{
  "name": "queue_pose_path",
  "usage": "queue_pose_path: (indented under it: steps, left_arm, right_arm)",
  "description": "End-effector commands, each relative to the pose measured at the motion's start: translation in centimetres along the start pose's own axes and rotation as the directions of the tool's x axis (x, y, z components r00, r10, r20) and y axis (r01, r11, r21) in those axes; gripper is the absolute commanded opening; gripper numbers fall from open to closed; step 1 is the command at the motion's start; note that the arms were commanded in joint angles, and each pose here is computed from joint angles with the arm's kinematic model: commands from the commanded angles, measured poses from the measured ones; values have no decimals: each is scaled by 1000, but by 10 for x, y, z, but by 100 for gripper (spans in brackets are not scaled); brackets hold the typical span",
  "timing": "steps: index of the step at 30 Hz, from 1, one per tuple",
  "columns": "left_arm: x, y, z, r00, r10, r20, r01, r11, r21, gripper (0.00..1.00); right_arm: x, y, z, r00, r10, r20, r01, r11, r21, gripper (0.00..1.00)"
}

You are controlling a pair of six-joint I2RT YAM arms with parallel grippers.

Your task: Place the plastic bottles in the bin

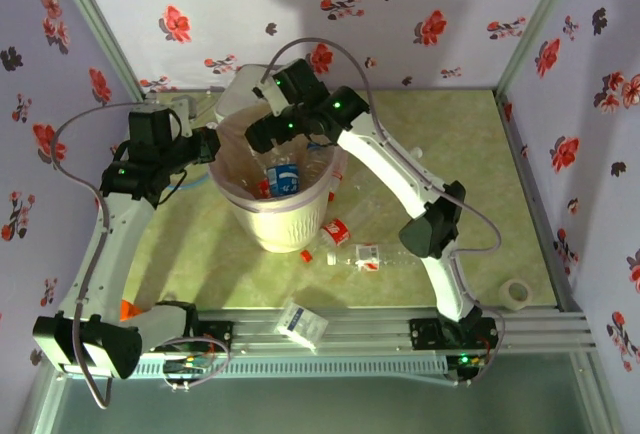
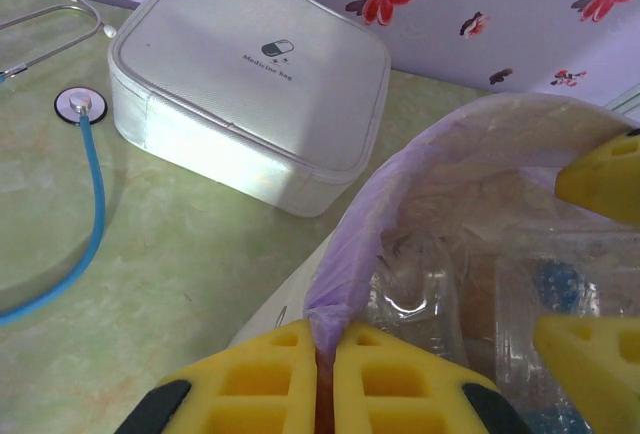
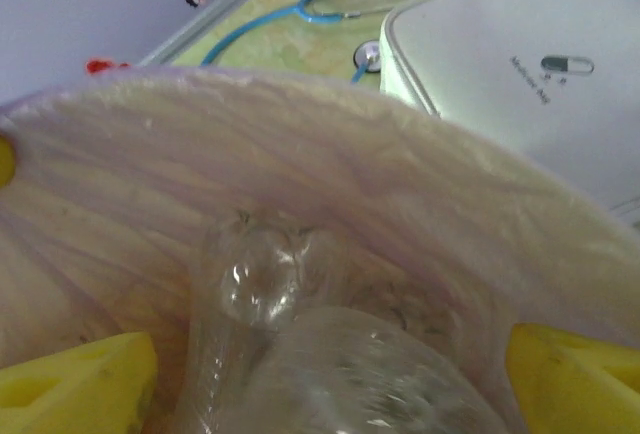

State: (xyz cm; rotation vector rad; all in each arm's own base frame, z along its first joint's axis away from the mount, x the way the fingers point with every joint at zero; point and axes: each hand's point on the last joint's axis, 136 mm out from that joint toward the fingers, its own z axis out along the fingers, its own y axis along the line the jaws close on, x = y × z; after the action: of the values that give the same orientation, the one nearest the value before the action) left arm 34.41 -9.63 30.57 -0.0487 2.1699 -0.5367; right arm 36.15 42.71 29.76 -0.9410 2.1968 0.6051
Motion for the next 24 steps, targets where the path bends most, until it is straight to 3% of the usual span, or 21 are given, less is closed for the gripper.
queue_pose_path:
  steps: [1,6,10,14,24]
  left_arm:
    - [11,-3,-2,999,-20,-50,21,1000,11,3]
    - [12,-2,-1,998,-26,-53,26,1000,10,3]
    - [13,-2,0,998,-25,-54,26,1000,10,3]
    - [12,-3,0,998,-23,-52,24,1000,11,3]
    - [11,-3,1,998,-23,-51,24,1000,11,3]
  right_arm:
    - [5,16,-9,999,-19,-29,17,998,-62,92]
    - [15,20,-4,997,-15,-70,9,997,-81,79]
    - [15,16,-12,997,-23,-69,19,998,-55,61]
    - [10,14,-26,999,-29,-44,28,999,-33,52]
    - [-32,23,-97,978,-52,201,56,998,-18,25]
